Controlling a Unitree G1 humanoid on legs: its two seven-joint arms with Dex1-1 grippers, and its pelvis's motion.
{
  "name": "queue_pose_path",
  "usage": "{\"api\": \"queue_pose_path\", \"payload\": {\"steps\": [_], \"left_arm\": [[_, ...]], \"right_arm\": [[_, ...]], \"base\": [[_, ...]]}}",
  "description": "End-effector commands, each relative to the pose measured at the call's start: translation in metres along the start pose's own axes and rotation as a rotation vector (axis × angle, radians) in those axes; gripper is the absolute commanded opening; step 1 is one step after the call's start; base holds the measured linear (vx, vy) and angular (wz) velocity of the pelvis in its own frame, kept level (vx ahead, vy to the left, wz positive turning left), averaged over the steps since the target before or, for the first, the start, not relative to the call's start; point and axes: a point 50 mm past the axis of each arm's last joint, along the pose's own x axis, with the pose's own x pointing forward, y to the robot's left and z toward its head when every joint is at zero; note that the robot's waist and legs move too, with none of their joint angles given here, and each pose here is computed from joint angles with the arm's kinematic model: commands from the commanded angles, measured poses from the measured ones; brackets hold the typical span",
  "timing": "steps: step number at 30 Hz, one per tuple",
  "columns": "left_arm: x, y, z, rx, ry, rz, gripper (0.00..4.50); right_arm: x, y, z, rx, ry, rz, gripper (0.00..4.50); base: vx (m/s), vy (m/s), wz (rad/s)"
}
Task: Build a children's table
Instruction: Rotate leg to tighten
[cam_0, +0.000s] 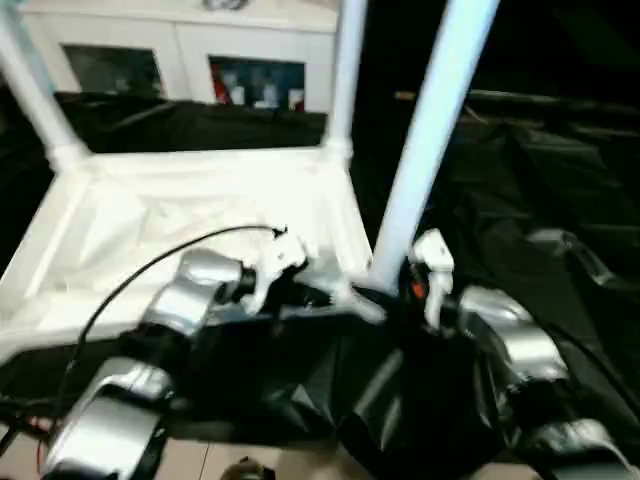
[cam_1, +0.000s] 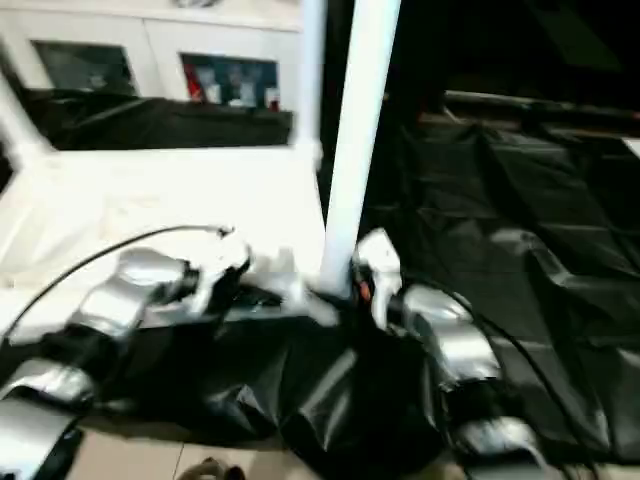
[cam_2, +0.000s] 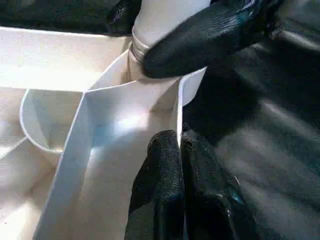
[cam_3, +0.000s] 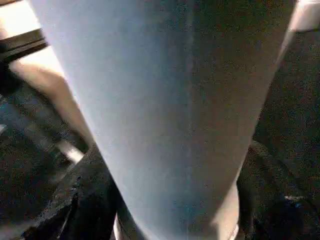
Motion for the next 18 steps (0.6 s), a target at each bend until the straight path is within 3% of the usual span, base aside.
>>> {"api": "queue_pose_path", "payload": {"steps": [1, 4, 6, 7, 8, 12, 13, 18], "left_arm": [[0.013, 0.002, 0.027, 0.039, -0.094, 0.046, 0.00], [0.023, 0.006, 0.035, 0.027, -0.106, 0.139, 0.00], [0.027, 0.005, 0.039, 0.024, -0.116, 0.142, 0.00], [0.029, 0.003, 0.040, 0.027, -0.120, 0.130, 0.00], [0.031, 0.002, 0.040, 0.035, -0.121, 0.119, 0.00], [0.031, -0.002, 0.039, 0.062, -0.122, 0.083, 0.00], [0.030, -0.002, 0.038, 0.066, -0.121, 0.082, 0.00], [0.027, -0.001, 0.033, 0.080, -0.105, 0.072, 0.00]], "right_arm": [[0.017, 0.022, -0.020, 0.061, 0.081, 0.030, 2.66], [0.034, 0.028, -0.017, 0.129, 0.062, -0.072, 2.66], [0.041, 0.032, -0.013, 0.108, 0.048, -0.108, 2.66], [0.044, 0.037, -0.011, 0.107, 0.032, -0.078, 3.22], [0.046, 0.040, -0.009, 0.105, 0.017, -0.055, 3.36], [0.042, 0.041, -0.008, 0.104, 0.011, 0.015, 3.59], [0.036, 0.037, -0.010, 0.026, 0.028, 0.031, 3.84], [0.017, 0.023, -0.010, -0.053, 0.035, 0.062, 3.94]], "base": [[0.000, 0.000, 0.00], [0.000, 0.000, 0.00], [0.000, 0.000, 0.00], [0.000, 0.000, 0.00], [0.000, 0.000, 0.00], [0.000, 0.000, 0.00], [0.000, 0.000, 0.00], [0.000, 0.000, 0.00]]}}
